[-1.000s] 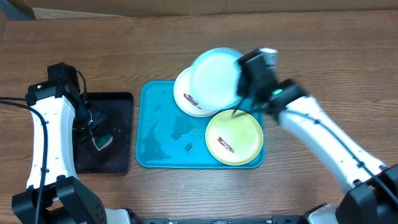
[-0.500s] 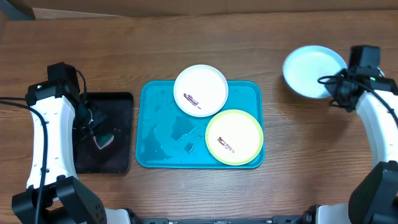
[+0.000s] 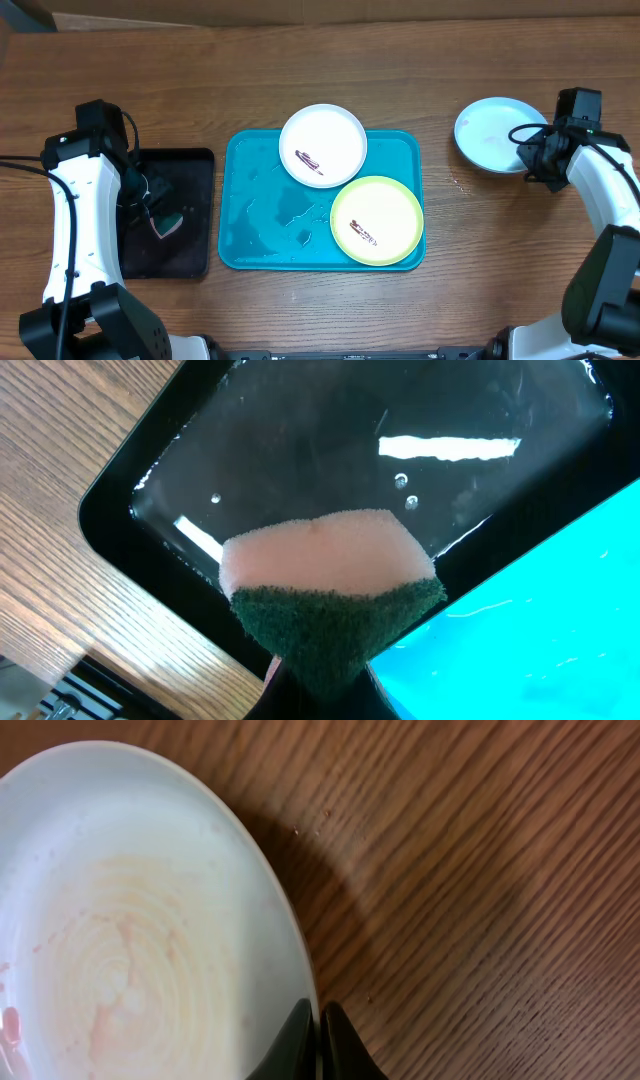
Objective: Clean dirty plates on tray and stack at the side
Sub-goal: 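Set the light-blue plate on the table right of the tray, then move the right gripper to the white plate rim and grasp it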
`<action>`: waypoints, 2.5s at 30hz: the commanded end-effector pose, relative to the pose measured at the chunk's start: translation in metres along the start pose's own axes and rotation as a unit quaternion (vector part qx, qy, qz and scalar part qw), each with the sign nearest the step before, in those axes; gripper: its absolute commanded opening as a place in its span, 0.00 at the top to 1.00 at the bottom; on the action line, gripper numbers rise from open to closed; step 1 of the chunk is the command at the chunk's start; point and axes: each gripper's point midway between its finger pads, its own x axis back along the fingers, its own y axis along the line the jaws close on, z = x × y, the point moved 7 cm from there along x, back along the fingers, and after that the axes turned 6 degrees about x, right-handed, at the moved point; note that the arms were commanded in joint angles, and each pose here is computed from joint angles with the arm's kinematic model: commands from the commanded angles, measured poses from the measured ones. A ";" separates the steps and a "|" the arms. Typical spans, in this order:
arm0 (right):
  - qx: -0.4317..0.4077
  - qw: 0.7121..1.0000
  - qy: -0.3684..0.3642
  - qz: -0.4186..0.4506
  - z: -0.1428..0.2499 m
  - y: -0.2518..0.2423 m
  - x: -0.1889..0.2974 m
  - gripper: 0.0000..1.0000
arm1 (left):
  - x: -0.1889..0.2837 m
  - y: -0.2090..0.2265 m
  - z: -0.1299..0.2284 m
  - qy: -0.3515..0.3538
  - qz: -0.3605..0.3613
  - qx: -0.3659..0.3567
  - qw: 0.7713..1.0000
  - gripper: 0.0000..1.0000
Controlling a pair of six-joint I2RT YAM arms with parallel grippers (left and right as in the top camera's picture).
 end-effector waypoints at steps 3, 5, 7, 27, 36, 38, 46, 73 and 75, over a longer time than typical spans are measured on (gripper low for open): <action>0.019 0.999 0.039 -0.004 0.017 -0.002 -0.015 0.92 | 0.000 -0.001 0.000 0.003 0.006 -0.009 1.000 0.96; 0.037 0.997 0.058 -0.023 0.022 0.002 -0.017 0.80 | 0.000 -0.001 0.000 0.003 0.006 -0.009 1.000 0.96; 0.059 0.994 0.076 -0.049 0.027 0.006 -0.018 0.63 | 0.000 -0.001 0.001 0.002 0.006 -0.009 1.000 0.96; 0.419 0.849 0.027 -0.322 0.124 0.158 0.027 0.00 | 0.000 -0.001 0.001 0.002 0.006 -0.010 1.000 0.96; 0.471 0.823 -0.023 -0.316 0.170 0.200 0.013 0.06 | 0.000 -0.002 0.000 0.001 0.007 -0.010 1.000 0.96; 0.470 0.821 -0.024 -0.324 0.178 0.206 0.009 0.14 | 0.000 -0.002 0.000 0.001 0.007 -0.010 1.000 0.96; 0.460 0.822 -0.010 -0.334 0.201 0.218 -0.006 0.48 | 0.000 -0.002 0.000 0.002 0.010 -0.009 1.000 0.96; 0.491 0.785 0.062 -0.372 0.241 0.237 0.101 0.64 | 0.000 -0.003 0.000 0.000 0.012 -0.010 1.000 0.96; 0.491 0.790 0.021 -0.367 0.233 0.244 0.101 0.60 | 0.000 -0.003 0.000 0.000 0.012 -0.010 1.000 0.96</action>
